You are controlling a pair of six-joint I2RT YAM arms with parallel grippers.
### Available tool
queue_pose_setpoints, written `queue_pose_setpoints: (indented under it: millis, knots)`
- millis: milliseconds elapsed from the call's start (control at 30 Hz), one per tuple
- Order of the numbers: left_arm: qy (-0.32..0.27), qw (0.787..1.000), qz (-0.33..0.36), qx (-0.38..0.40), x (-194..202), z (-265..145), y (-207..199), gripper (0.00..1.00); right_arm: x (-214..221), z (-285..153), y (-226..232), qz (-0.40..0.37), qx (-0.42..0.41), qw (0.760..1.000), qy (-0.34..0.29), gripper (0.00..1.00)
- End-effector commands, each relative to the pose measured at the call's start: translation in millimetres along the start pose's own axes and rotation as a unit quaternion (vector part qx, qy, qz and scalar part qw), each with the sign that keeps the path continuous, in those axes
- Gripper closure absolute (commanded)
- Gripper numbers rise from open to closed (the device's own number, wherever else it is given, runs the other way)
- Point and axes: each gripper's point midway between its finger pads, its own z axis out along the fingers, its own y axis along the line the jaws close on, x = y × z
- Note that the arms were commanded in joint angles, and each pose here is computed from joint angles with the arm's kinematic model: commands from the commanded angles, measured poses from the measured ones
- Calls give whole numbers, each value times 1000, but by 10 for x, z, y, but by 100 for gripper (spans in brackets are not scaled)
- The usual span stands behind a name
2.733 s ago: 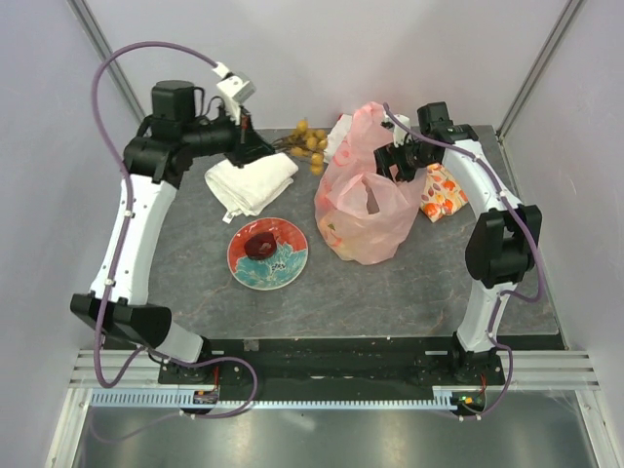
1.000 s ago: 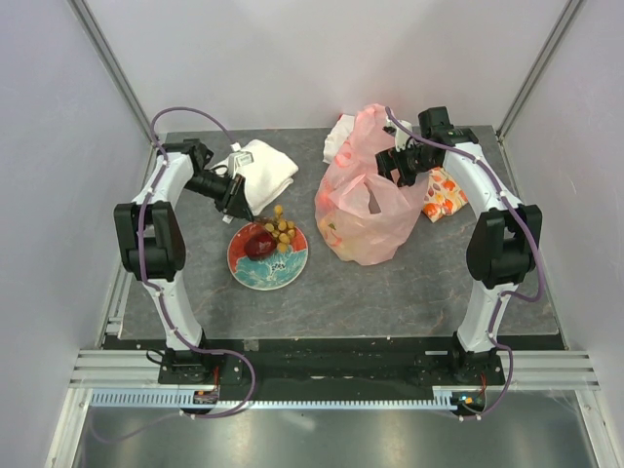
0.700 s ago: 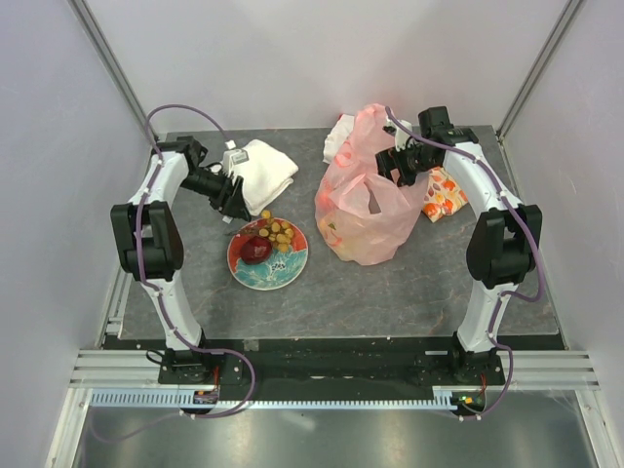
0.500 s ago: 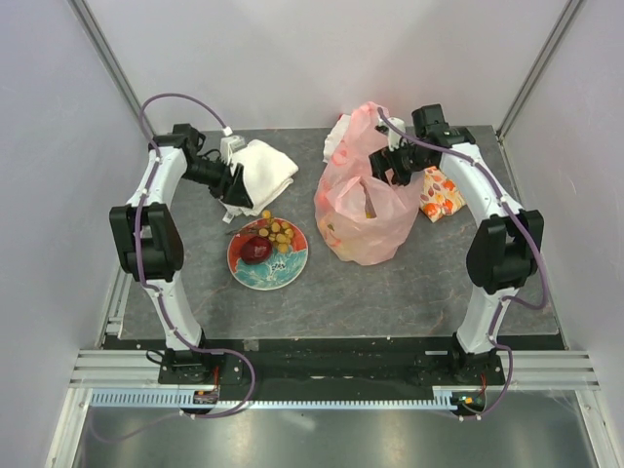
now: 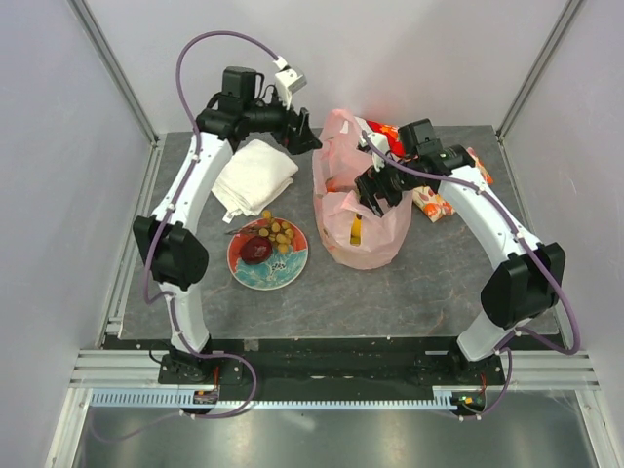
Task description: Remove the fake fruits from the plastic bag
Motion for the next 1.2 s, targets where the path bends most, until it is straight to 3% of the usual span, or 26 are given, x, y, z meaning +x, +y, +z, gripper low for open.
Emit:
queue_pose_setpoints:
  millis: [0,100,133,167,333,400,433,533,567,700,767,933,1033,1167]
  knots:
    - [-54,994,24,-89,-261,325,503,1,15,-32,111,0,-23,1000,-8,2]
    - [-65,993,64,-80,-354,542,474,1,38,-35,130,-3,-28,1000,-5,2]
    - [-55,994,61,-75,-218,760,520,1,42,-37,130,-3,-27,1000,-5,2]
    - [-70,992,74,-80,-361,806,529,1,52,-39,131,-2,-28,1000,-4,2]
    - [-87,993,69,-32,-316,1246,413,1,111,-38,163,6,-31,999,2,2]
    - [-80,994,69,-22,-221,1378,359,7,138,-56,169,5,-29,1000,5,2]
    - [-77,995,66,-26,-189,1434,342,15,149,-66,172,4,-28,1000,6,2]
    - [-84,993,56,-55,-248,1419,415,72,221,-90,172,-11,-27,999,18,2]
    - [-95,991,63,-70,-334,1384,462,98,266,-68,165,-14,-31,999,26,2]
    - [-156,978,83,-110,-853,1077,526,98,460,14,17,-8,-50,997,60,5]
    - [-183,972,83,-123,-1076,935,525,98,557,79,-272,20,-28,996,79,7]
    - [-235,963,61,-112,-1483,670,306,98,295,-131,-1565,75,146,984,63,8]
    - [-253,960,57,-108,-1643,521,210,98,37,-533,-2161,85,232,969,26,8]
    - [-253,962,58,-87,-1754,322,-22,98,-270,-749,-2109,56,230,971,-18,7]
